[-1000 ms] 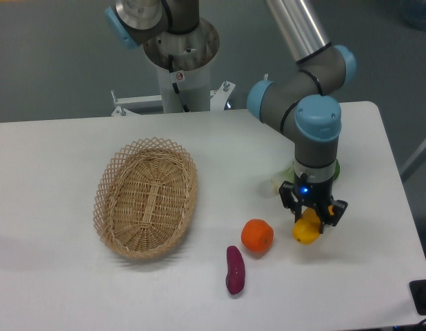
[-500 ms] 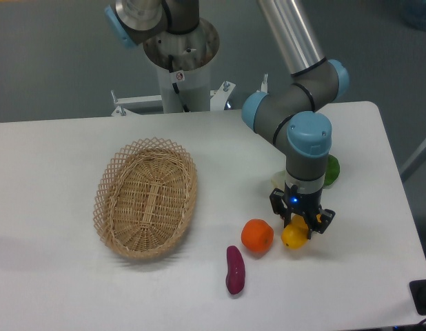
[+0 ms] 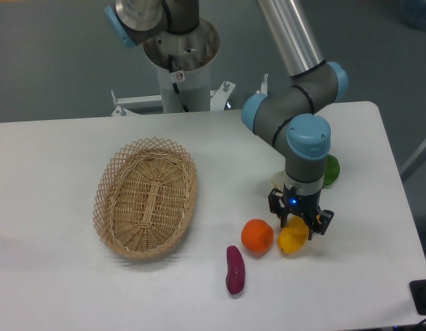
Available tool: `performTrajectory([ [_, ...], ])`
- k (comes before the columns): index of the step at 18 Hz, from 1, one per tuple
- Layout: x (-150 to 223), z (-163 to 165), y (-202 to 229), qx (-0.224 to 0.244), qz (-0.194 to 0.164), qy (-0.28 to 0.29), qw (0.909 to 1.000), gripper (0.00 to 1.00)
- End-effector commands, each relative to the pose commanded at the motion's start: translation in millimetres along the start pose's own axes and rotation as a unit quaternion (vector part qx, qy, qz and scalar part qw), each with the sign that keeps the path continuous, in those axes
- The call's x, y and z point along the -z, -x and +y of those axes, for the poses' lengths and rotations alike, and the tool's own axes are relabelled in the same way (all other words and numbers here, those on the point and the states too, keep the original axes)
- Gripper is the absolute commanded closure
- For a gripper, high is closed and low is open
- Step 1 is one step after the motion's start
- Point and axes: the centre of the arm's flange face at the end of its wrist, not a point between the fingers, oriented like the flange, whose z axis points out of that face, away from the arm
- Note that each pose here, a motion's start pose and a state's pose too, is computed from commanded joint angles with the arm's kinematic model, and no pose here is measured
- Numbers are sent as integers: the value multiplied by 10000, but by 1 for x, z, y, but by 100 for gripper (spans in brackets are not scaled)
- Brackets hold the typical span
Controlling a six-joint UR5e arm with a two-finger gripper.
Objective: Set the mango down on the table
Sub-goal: 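Lower the mango onto the table and open the gripper, then raise the open gripper away from the mango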
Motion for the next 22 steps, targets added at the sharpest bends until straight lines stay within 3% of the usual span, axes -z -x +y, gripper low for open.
performTrajectory([
  [9,65,-8,28,-45,-508,-115,9986,0],
  [11,77,2,33,-38,-468,-70,9989,0],
  [17,101,46,37,-870,-4,163,9961,0],
  [22,105,64,39,-1121,205,212,9933,0],
])
